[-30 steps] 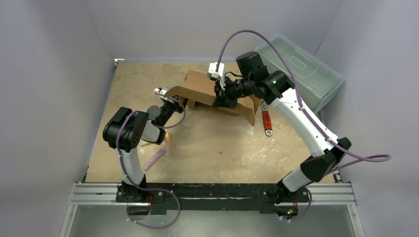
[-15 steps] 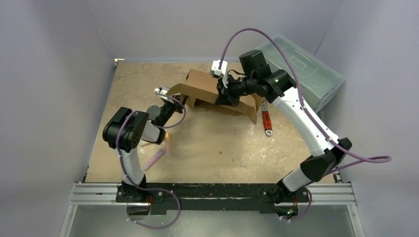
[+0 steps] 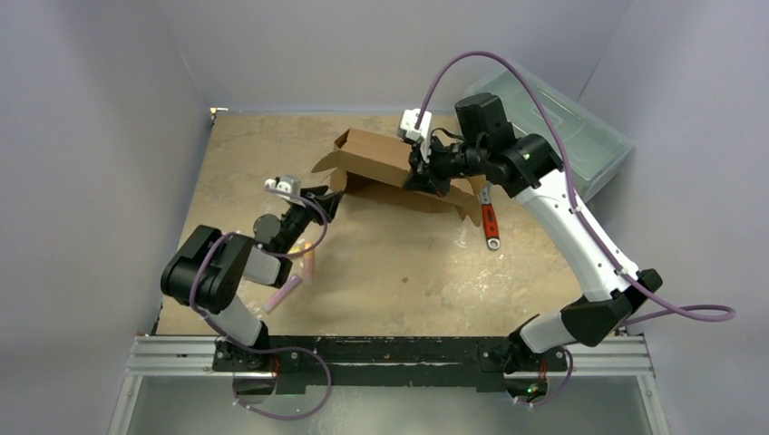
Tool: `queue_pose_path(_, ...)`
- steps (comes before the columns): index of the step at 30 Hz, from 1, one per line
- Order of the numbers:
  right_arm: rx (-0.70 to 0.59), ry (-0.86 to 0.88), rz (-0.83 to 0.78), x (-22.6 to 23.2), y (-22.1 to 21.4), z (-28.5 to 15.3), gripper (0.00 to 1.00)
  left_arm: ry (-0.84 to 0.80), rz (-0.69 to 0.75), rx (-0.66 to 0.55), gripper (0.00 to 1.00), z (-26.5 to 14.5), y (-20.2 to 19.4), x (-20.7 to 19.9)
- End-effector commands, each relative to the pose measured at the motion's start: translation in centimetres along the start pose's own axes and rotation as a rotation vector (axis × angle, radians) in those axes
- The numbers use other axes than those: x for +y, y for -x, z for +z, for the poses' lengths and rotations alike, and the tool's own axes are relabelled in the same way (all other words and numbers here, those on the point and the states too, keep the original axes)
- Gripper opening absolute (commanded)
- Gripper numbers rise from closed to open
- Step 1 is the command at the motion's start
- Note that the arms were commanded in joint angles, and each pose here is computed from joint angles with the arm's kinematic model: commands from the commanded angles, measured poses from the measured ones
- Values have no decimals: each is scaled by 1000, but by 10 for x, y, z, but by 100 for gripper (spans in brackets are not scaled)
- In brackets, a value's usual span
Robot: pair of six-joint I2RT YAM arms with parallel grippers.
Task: Fold the paper box
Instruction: Fold the paper box at the center of the board.
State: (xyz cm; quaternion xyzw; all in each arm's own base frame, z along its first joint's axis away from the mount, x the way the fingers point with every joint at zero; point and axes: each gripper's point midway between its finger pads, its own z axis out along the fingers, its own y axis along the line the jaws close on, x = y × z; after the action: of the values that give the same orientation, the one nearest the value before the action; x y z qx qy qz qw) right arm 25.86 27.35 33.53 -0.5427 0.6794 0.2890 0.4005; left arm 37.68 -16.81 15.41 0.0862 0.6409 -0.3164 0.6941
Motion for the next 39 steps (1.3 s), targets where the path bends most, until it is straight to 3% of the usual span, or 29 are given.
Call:
queue_pose_path(1, -21, -68, -8, -18, 3, -4, 0, -36, -32, -219, 50, -22, 62, -22)
queue_pose_path(5, -5, -70, -9, -23, -1, 0, 0, 38, -95, -140, 59, -41, 46, -16)
queue_pose_path(11, 15, -35, -8, -22, -4, 6, 0, 267, -156, 5, 85, -46, 24, 20)
queue_pose_path(22, 17, -27, 4, -27, -2, 13, 0, 229, -454, 175, 86, -43, -39, 8)
queue_pose_path(28, 9, -8, 14, -25, 0, 15, 0, 221, -613, 151, 82, -34, -55, 9)
queue_pose_path(31, 10, -9, 18, -24, -1, 14, 0, 257, -596, 135, 82, -26, -57, 20)
queue_pose_path(39, 3, 10, 19, -21, 0, 15, 0, 273, -329, 77, 83, -4, -20, 36)
